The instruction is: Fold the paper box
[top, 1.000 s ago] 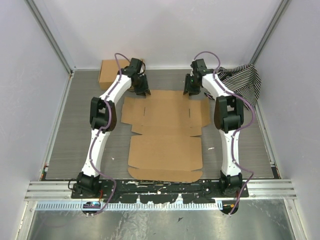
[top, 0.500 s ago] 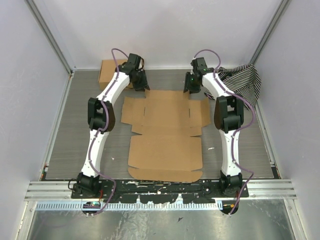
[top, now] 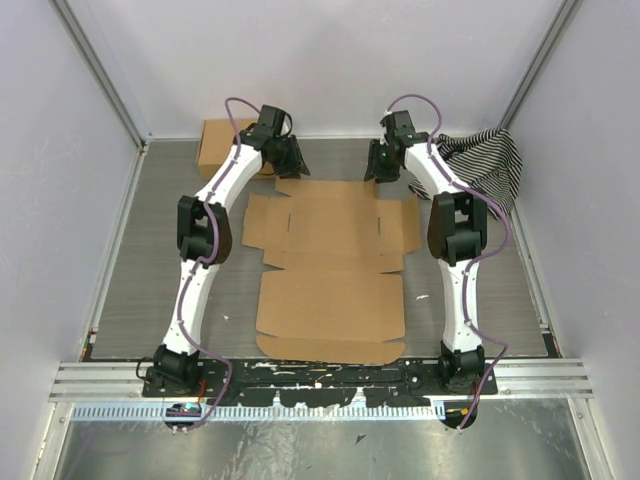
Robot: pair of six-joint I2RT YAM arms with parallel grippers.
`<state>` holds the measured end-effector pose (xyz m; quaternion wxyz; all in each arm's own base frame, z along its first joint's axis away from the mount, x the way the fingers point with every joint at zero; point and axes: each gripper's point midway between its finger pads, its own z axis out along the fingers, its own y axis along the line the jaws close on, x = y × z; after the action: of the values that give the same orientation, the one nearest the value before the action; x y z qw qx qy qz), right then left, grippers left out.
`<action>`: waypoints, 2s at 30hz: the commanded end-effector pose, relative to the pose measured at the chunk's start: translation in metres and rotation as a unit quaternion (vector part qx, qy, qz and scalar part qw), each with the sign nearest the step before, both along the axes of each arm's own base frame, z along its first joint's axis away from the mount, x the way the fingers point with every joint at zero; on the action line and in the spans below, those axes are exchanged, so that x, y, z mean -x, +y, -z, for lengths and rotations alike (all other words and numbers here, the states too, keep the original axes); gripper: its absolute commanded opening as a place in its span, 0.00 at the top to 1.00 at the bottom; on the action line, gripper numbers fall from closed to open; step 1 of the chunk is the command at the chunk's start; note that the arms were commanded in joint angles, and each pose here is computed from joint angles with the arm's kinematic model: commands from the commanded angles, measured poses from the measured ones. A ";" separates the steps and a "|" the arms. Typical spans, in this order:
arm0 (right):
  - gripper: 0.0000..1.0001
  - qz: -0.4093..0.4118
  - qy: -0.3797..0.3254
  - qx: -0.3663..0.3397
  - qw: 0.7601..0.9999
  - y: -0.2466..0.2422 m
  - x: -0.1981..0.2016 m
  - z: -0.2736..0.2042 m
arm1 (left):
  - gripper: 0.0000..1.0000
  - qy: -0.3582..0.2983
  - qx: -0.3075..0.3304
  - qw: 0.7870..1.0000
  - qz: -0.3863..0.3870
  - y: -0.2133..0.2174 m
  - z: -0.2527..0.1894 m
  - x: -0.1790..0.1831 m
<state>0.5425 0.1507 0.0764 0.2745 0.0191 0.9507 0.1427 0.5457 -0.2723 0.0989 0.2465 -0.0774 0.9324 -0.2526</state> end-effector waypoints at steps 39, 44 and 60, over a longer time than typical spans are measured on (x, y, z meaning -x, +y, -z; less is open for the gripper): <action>0.58 -0.014 0.073 -0.023 0.997 0.022 0.014 0.067 | 0.74 0.086 -0.054 0.992 -0.076 0.090 0.031 0.003; 0.58 -0.014 0.074 -0.027 0.997 0.022 0.014 0.067 | 0.87 0.088 -0.069 0.991 -0.078 0.093 0.039 0.004; 0.58 -0.012 0.081 -0.035 0.996 0.020 0.015 0.072 | 0.88 0.081 -0.106 0.987 -0.091 0.108 0.044 0.004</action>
<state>0.5416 0.1740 0.0322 0.2300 0.0221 0.9547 0.1875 0.5443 -0.1692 0.0494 0.1952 -0.1589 0.9588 -0.1319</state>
